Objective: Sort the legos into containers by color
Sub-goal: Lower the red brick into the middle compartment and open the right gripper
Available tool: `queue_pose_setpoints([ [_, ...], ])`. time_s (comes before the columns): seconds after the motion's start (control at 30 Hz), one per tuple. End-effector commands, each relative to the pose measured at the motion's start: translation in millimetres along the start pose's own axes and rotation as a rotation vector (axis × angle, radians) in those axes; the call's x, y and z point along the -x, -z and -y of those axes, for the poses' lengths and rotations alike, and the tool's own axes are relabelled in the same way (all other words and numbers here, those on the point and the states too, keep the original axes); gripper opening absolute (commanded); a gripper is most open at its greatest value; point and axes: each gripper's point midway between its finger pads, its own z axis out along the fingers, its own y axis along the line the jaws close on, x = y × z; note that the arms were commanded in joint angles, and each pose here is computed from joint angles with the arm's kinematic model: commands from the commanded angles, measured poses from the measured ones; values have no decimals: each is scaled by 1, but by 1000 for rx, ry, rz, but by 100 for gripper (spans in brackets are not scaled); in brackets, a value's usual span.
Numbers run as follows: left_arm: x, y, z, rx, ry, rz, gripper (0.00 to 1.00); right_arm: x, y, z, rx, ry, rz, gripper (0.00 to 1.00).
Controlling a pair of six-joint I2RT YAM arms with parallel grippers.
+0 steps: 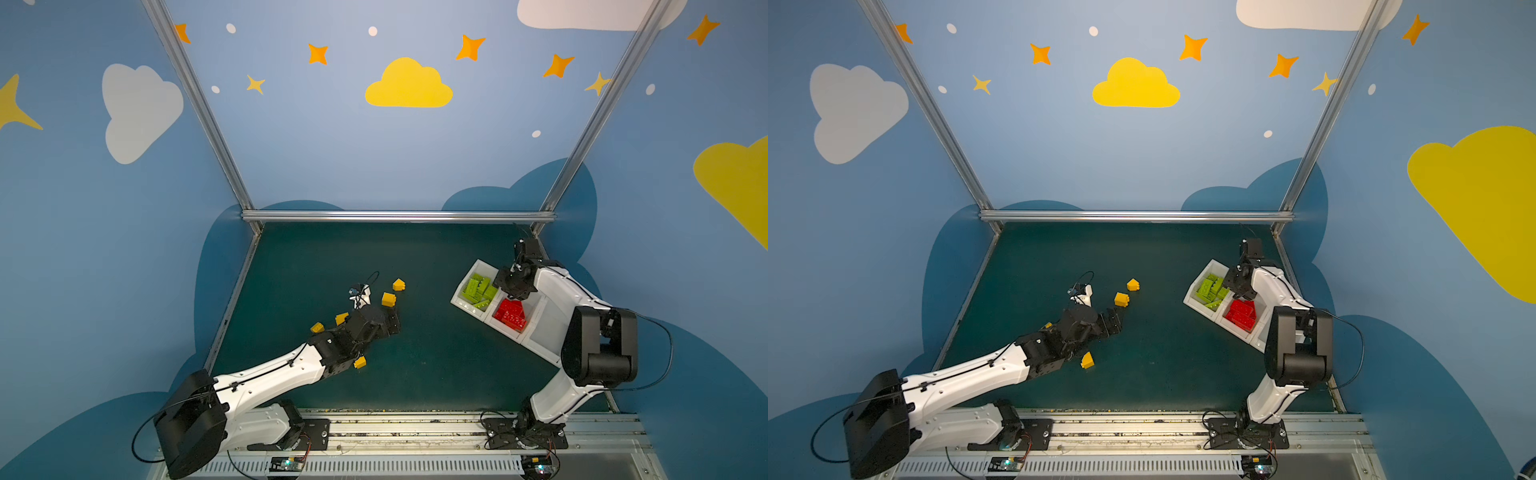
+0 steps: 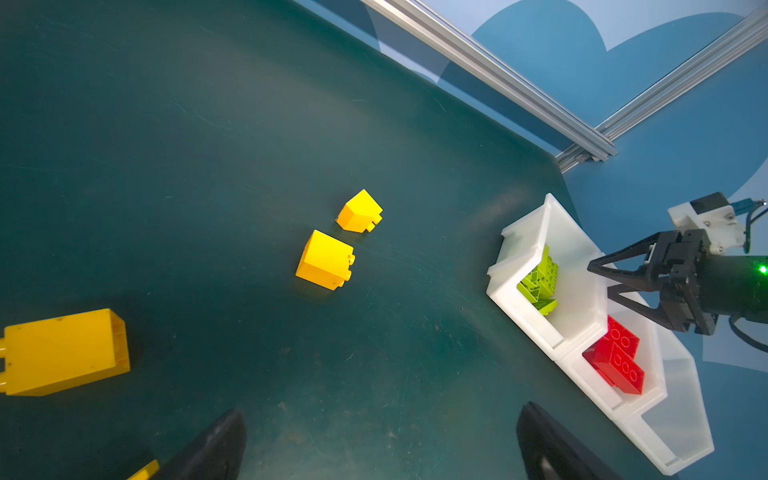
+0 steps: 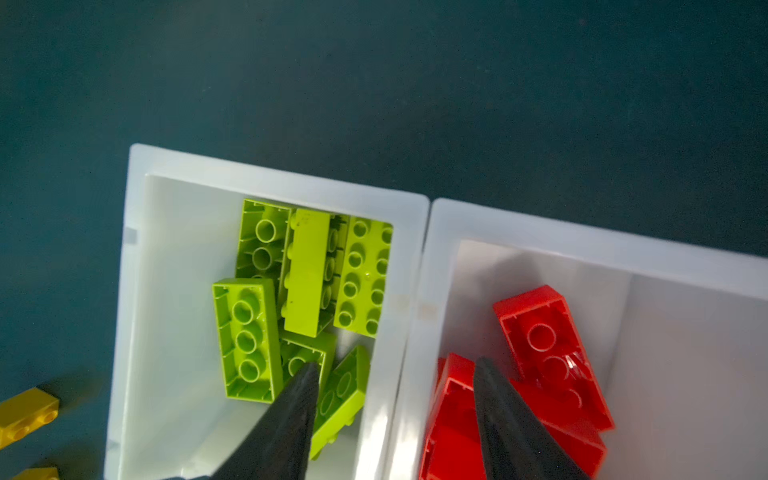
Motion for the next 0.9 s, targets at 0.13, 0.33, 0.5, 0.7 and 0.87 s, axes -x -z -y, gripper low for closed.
queue_pose_setpoints([
  [0.13, 1, 0, -10, 36, -17, 7, 100, -7, -8, -12, -24, 63, -31, 49],
  [0.33, 0, -1, -10, 35, -13, 4, 100, -16, -14, -26, -16, 110, -51, 35],
  [0.5, 0, 0, -11, 39, -14, 3, 100, -22, -17, -41, -8, 145, -65, 31],
  [0.7, 3, 3, -13, 45, -14, 13, 100, -32, -20, -63, 4, 191, -79, 31],
  [0.87, 5, 5, -18, 57, -16, 21, 100, -41, -18, -87, 28, 232, -81, 31],
])
